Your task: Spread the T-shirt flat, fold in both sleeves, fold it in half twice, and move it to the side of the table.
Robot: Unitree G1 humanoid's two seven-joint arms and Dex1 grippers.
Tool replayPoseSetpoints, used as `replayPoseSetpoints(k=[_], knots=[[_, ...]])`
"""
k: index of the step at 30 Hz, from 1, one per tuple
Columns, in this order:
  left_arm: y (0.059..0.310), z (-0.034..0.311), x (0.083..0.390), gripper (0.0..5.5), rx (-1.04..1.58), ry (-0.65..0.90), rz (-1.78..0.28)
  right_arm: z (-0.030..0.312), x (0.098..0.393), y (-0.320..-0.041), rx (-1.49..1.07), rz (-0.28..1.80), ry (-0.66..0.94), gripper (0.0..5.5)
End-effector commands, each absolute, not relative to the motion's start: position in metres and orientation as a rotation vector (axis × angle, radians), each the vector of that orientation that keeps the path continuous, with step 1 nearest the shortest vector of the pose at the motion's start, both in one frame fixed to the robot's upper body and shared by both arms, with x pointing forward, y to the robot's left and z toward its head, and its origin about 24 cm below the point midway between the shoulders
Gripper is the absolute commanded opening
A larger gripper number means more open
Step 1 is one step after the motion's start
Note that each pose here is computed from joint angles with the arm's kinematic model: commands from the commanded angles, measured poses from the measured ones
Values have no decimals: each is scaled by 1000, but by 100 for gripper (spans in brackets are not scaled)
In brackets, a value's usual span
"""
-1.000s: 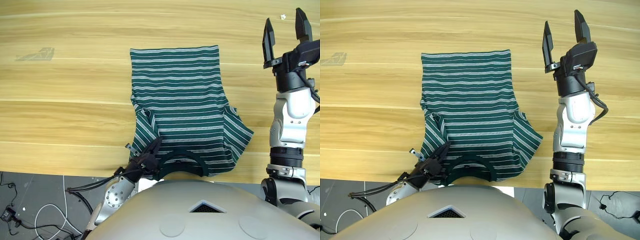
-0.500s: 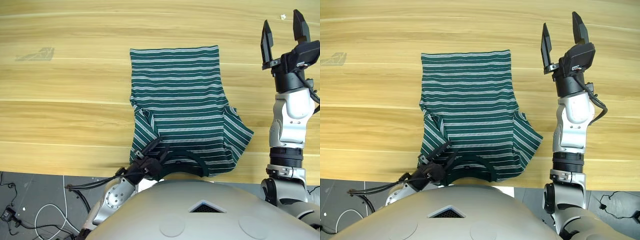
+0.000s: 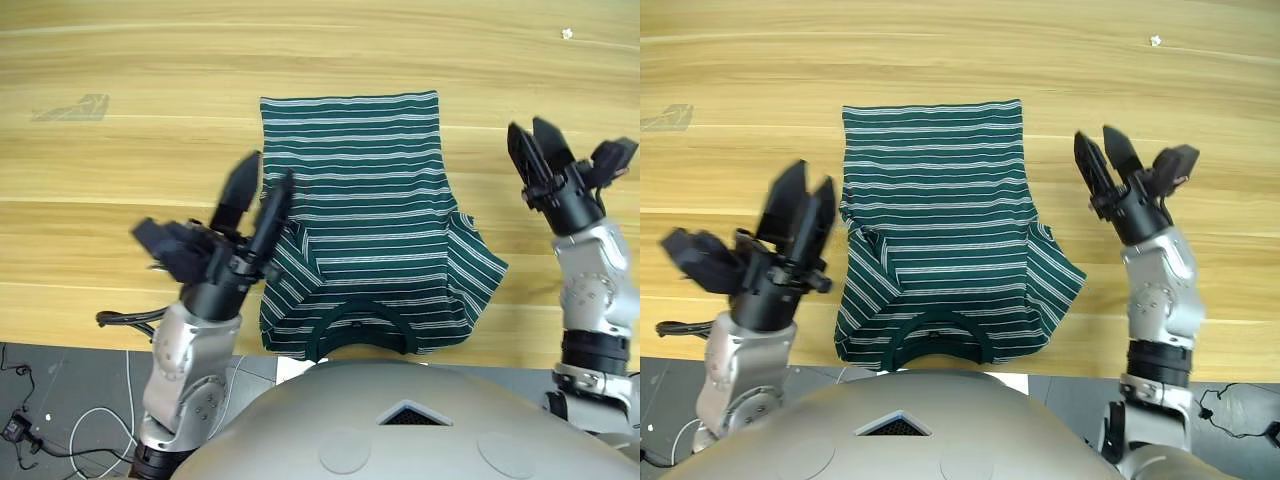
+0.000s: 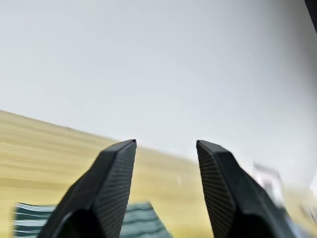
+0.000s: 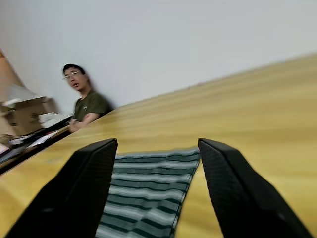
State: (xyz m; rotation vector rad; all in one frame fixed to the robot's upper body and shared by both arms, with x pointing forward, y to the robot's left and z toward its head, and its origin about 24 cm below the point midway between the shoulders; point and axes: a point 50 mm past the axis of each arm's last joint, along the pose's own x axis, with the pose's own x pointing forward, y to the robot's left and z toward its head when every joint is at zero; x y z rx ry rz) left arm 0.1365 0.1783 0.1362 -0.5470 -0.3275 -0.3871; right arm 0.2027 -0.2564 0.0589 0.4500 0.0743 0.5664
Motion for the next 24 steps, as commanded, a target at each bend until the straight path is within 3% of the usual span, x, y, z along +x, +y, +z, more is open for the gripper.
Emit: replayPoseSetpoints(k=[1, 10, 17, 24], knots=[[246, 141, 141, 225, -391, -316, 11, 52, 156, -296, 428, 690, 273, 302], [254, 122, 130, 225, -317, -231, 85, 17, 122, -301, 295, 882, 590, 302], [257, 112, 128, 225, -343, -204, 84, 5, 124, -308, 213, 833, 662, 302], [252, 107, 132, 227, -357, -180, 82, 2, 123, -305, 201, 890, 680, 153]])
